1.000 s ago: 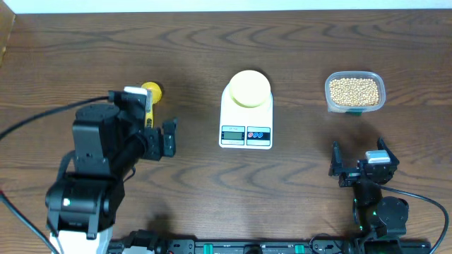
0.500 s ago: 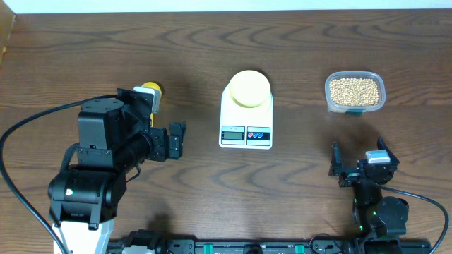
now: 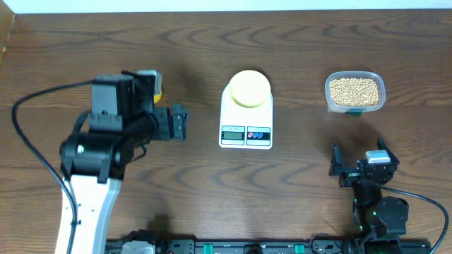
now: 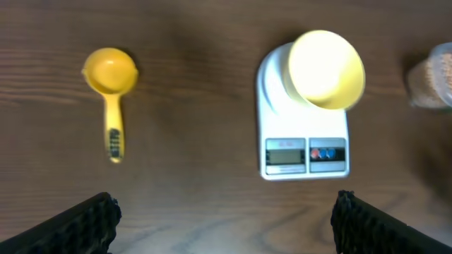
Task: Scoop item into bowl and weigh 50g on scale
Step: 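Move the left gripper forward over the yellow scoop handle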
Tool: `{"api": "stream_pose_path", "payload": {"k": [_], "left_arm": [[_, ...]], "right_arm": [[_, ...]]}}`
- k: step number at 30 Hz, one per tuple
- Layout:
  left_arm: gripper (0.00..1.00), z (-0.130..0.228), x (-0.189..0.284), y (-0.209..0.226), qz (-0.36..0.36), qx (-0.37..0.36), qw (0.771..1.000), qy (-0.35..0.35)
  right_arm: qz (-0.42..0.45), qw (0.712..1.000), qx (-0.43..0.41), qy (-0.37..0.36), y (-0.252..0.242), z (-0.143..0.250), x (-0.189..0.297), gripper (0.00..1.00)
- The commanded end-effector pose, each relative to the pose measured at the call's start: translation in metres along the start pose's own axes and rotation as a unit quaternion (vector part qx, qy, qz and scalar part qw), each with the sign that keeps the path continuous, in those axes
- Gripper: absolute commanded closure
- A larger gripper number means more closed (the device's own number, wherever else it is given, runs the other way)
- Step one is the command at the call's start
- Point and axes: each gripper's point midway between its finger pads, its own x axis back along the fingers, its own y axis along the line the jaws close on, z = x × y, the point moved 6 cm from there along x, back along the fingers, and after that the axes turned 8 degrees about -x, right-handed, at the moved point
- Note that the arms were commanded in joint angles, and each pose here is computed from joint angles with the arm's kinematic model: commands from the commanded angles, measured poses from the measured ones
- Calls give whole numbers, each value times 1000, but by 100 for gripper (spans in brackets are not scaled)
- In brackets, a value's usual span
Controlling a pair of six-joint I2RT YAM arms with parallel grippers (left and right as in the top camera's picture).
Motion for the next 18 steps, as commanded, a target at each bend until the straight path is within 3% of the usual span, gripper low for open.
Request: {"api": "stream_pose_path", "payload": {"k": [1, 11, 18], "left_arm": [[2, -24, 14, 11, -55, 10, 998, -22], [2, -53, 14, 52, -118, 49, 991, -25], [2, -49, -11, 92, -145, 27, 989, 22]], "right_arm": [[-4, 1000, 6, -1, 1, 0, 0, 1], [-4, 1000, 6, -1, 1, 0, 0, 1], [-4, 1000, 6, -1, 1, 0, 0, 1]]}}
